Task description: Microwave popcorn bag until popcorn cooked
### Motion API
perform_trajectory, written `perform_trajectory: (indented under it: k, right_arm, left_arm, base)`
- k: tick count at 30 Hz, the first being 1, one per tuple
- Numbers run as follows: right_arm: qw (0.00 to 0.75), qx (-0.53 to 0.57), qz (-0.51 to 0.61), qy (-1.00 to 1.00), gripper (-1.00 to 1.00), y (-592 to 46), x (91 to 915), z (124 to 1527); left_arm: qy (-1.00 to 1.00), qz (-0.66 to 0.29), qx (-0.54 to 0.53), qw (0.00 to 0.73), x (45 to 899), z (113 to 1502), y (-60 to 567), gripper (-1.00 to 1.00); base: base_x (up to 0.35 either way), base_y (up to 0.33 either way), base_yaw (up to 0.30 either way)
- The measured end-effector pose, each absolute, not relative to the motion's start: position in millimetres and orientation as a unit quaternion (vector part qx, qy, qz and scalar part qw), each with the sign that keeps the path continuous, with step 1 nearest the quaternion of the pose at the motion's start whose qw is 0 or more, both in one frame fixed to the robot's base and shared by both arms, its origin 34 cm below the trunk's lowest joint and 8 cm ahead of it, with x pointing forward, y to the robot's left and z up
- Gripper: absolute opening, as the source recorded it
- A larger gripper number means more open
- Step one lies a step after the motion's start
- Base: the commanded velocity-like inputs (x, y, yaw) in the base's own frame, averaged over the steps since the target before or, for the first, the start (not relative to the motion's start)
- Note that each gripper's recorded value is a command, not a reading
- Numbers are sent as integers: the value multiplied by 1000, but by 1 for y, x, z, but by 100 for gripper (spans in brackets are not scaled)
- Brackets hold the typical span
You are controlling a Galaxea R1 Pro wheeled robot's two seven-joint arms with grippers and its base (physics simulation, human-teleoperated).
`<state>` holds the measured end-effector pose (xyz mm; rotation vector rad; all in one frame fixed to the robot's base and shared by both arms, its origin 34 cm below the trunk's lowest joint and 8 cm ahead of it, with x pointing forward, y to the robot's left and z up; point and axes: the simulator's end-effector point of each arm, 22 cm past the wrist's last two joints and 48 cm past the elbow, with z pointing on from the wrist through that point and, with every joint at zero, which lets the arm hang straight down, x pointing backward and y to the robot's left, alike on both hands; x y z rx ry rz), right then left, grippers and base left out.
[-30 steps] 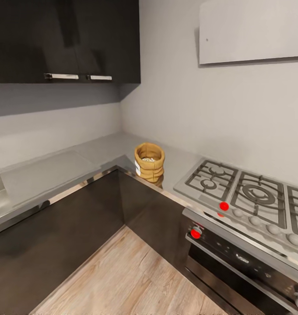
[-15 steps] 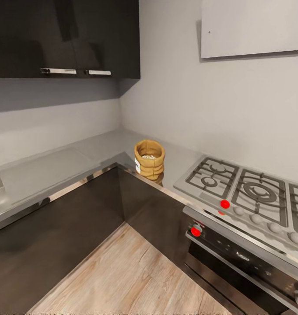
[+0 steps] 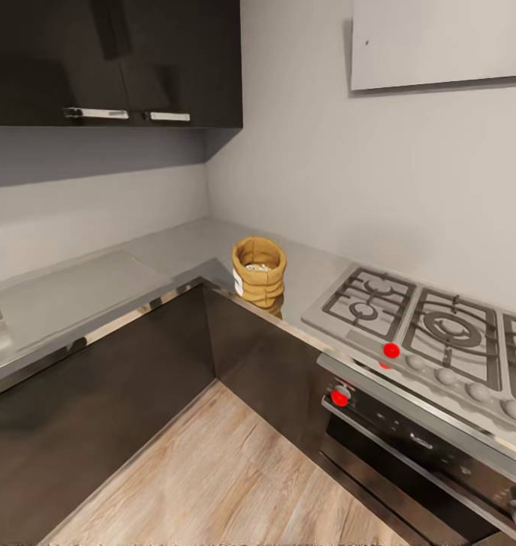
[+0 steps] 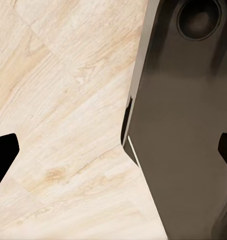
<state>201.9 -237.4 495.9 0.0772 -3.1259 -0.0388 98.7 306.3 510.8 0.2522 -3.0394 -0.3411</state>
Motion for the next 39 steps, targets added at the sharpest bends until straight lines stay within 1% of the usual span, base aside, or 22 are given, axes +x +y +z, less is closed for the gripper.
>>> perform_trajectory:
  k: [16, 22, 26, 28, 30, 31, 32, 35, 36, 39]
  right_arm:
    - [13, 25, -15, -999, 100, -236, 197, 495]
    - [16, 45, -12, -999, 100, -240, 197, 495]
    - [4, 50, -11, -999, 100, -244, 208, 495]
    - [-19, 64, -3, -998, 100, -249, 235, 495]
    - [-35, 137, 23, -990, 100, -255, 288, 501]
    - [-46, 187, 21, -981, 100, -227, 327, 513]
    - [-64, 204, 17, -977, 100, -205, 359, 525]
    - [-76, 261, 21, -962, 100, -190, 409, 555]
    - [-77, 289, 15, -954, 100, -174, 436, 581]
    - [-102, 294, -18, -950, 100, -134, 485, 647]
  left_arm:
    - [-989, -112, 81, 43, 94, 511, 306, 100]
    - [-989, -112, 81, 43, 94, 511, 306, 100]
    - [-989, -111, 85, 42, 94, 511, 306, 100]
    - [-989, -110, 88, 43, 94, 511, 304, 100]
    - [-989, -107, 91, 44, 94, 511, 298, 100]
    - [-989, -105, 93, 44, 93, 511, 295, 100]
    - [-989, -104, 94, 44, 93, 511, 294, 100]
    - [-989, -104, 95, 45, 93, 511, 293, 100]
    - [-989, -104, 95, 45, 93, 511, 293, 100]
    - [-989, -104, 95, 45, 93, 511, 293, 100]
  base:
    - [0, 0, 0]
    - [0, 0, 0]
    - [0, 0, 0]
    - [0, 0, 0]
    - [0, 0, 0]
    - [0, 0, 0]
    - [0, 0, 0]
    - [0, 0, 0]
    - [0, 0, 0]
    - [0, 0, 0]
